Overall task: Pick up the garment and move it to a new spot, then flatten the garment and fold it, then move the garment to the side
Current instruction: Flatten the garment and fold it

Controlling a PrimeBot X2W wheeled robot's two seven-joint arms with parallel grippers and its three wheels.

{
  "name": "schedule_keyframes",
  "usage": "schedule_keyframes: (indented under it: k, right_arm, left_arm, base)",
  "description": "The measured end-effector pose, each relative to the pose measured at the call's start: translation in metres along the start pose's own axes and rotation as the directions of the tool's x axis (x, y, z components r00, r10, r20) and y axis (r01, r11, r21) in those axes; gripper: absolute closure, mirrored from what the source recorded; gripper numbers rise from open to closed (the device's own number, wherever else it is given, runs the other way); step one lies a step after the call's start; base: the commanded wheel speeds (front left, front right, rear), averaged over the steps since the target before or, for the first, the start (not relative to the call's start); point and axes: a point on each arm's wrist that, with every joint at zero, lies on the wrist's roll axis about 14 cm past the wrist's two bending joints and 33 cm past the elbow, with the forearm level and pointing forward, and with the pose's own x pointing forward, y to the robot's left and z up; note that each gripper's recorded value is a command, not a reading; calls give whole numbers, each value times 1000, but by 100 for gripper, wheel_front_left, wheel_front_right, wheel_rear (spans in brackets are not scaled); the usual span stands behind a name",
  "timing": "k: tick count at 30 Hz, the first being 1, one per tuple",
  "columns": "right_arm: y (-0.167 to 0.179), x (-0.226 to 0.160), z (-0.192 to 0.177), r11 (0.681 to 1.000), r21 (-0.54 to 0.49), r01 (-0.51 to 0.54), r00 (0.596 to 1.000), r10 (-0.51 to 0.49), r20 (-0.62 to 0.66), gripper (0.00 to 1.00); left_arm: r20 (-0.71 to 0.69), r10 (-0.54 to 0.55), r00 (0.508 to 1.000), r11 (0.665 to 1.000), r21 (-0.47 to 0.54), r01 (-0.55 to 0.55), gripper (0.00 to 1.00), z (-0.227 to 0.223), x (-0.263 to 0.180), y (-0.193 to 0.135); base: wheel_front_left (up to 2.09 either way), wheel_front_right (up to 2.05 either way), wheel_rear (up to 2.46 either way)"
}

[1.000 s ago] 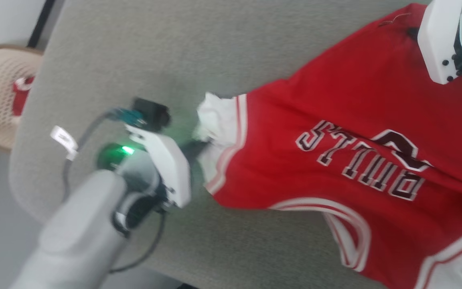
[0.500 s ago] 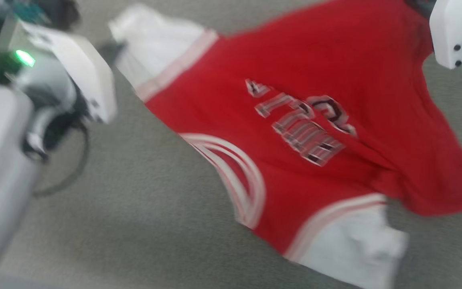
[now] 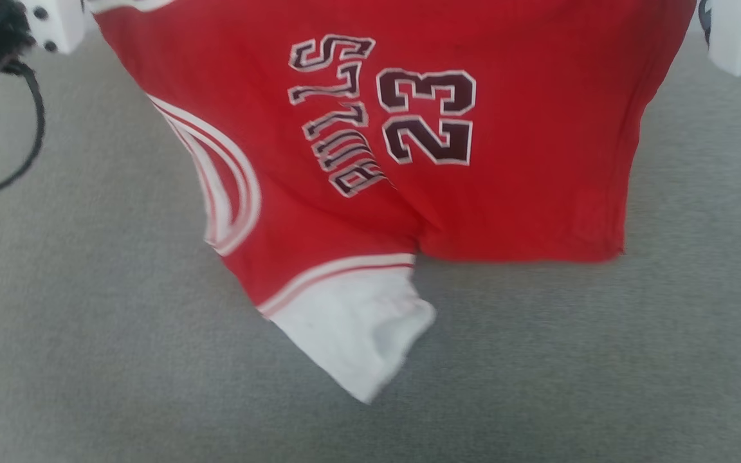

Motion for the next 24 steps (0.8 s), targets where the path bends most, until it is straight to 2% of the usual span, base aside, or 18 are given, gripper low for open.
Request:
schedule_keyframes:
  k: [7, 10, 15, 18, 19, 22, 24]
  right_arm:
    - [-27, -40, 36, 994, -16, 112, 989, -110, 96, 100]
    - [-34, -43, 40, 990, -5, 140, 984, -139, 114, 100]
    - [-49, -26, 42, 980, -6, 196, 967, -193, 164, 100]
    - [-64, -12, 46, 970, -13, 241, 949, -233, 214, 100]
    - [-75, -3, 52, 959, -37, 279, 928, -260, 268, 100]
    - [-91, 10, 61, 939, -68, 337, 889, -294, 351, 100]
    - [-98, 18, 66, 924, -99, 369, 862, -301, 407, 100]
  left_arm:
    - [85, -11, 996, 999, 41, 8, 100, 49, -3, -13]
    - [119, -17, 993, 998, 54, 11, 100, 59, 1, -17]
    - [270, -8, 963, 995, 97, -18, 100, 88, 20, -17]
    - [362, 7, 932, 991, 120, -54, 100, 106, 34, -12]
    - [447, 17, 895, 989, 122, -80, 100, 121, 43, -10]
    - [556, 30, 830, 983, 136, -126, 100, 141, 55, -7]
    - [638, 36, 769, 975, 146, -167, 100, 153, 58, -6]
  base:
    - [0, 0, 0]
    - [0, 0, 0]
    - [0, 0, 0]
    - [0, 0, 0]
    - [0, 0, 0]
    - [0, 0, 0]
    - [0, 0, 0]
